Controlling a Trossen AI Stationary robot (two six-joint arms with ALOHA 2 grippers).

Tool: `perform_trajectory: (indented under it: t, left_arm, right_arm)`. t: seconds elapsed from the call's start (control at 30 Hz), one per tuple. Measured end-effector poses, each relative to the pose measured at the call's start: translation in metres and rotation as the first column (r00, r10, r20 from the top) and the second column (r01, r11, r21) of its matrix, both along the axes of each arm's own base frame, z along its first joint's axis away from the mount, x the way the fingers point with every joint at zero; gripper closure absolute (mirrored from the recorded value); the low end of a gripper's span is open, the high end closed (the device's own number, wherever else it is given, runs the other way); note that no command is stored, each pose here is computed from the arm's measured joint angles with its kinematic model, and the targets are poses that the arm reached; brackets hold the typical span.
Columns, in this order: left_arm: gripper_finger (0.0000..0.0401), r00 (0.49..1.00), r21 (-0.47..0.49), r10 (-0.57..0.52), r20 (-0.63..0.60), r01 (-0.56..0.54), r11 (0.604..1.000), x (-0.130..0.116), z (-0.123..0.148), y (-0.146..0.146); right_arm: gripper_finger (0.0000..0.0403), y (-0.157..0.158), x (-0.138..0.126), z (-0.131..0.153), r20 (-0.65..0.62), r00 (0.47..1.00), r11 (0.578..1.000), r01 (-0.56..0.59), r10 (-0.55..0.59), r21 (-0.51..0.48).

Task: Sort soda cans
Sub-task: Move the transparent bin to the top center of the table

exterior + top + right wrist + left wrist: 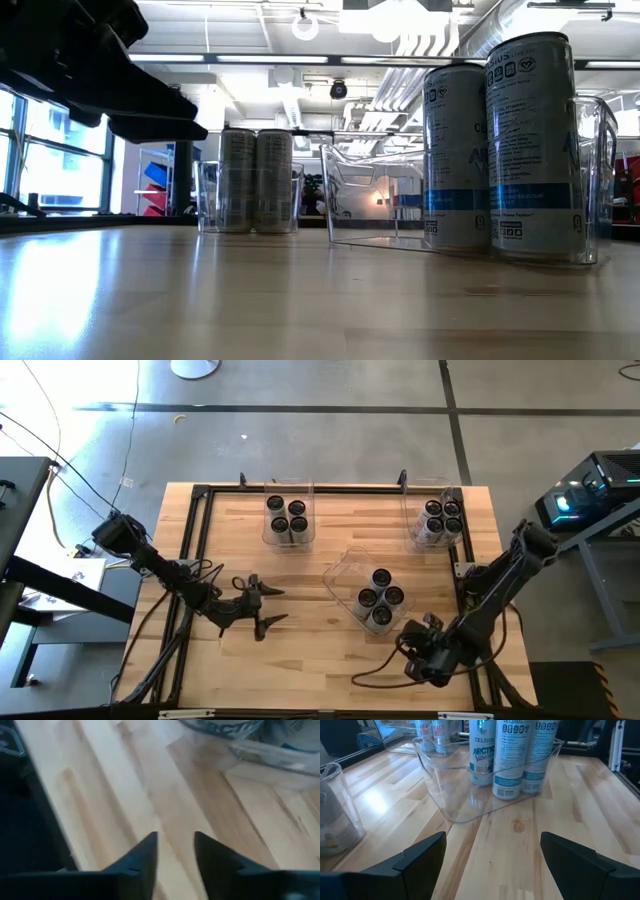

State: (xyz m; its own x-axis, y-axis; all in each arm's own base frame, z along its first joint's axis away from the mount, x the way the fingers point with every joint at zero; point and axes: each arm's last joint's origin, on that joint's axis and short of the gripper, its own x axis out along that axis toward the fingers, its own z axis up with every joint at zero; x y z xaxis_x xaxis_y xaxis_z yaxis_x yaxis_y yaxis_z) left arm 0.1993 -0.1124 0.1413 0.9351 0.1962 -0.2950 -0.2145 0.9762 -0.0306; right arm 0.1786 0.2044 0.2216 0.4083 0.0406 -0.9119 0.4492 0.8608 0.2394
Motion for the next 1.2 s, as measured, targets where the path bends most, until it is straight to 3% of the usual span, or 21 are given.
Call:
perform_trajectory:
  t: [0.17, 0.23, 0.53, 0.8, 1.0, 1.2]
  left_arm:
    - [0.0082, 1.0, -0.015, -0.009, 0.005, 0.009, 1.0, 0.0, 0.0, -0.001]
    - [0.0082, 1.0, -0.017, -0.009, 0.006, 0.009, 1.0, 0.0, 0.001, -0.001]
    - [0.0082, 0.999, -0.035, -0.023, 0.025, 0.024, 0.999, 0.001, 0.003, -0.002]
    - [0.0082, 0.993, -0.102, -0.114, 0.01, 0.115, 0.988, 0.001, 0.002, -0.006]
    - [0.0082, 0.996, -0.067, -0.089, -0.011, 0.088, 0.994, -0.001, 0.0, -0.004]
    - [0.0091, 0.997, -0.035, -0.077, -0.025, 0.076, 0.997, 0.015, -0.004, 0.016]
  right_arm:
    - [0.038, -0.01, 0.001, -0.034, 0.095, 0.994, 0.996, 0.058, -0.051, -0.069]
    - [0.0395, -0.012, 0.005, -0.042, 0.114, 0.992, 0.994, 0.061, -0.051, -0.09]
    - [0.0401, -0.02, 0.041, -0.062, 0.175, 0.984, 0.978, 0.042, -0.006, -0.203]
    - [0.0402, -0.034, 0.064, -0.068, 0.225, 0.974, 0.973, 0.089, -0.04, -0.213]
    - [0.0402, -0.041, 0.076, -0.065, 0.239, 0.971, 0.981, 0.058, -0.013, -0.183]
    - [0.0403, -0.041, 0.076, -0.066, 0.229, 0.973, 0.983, 0.036, 0.006, -0.179]
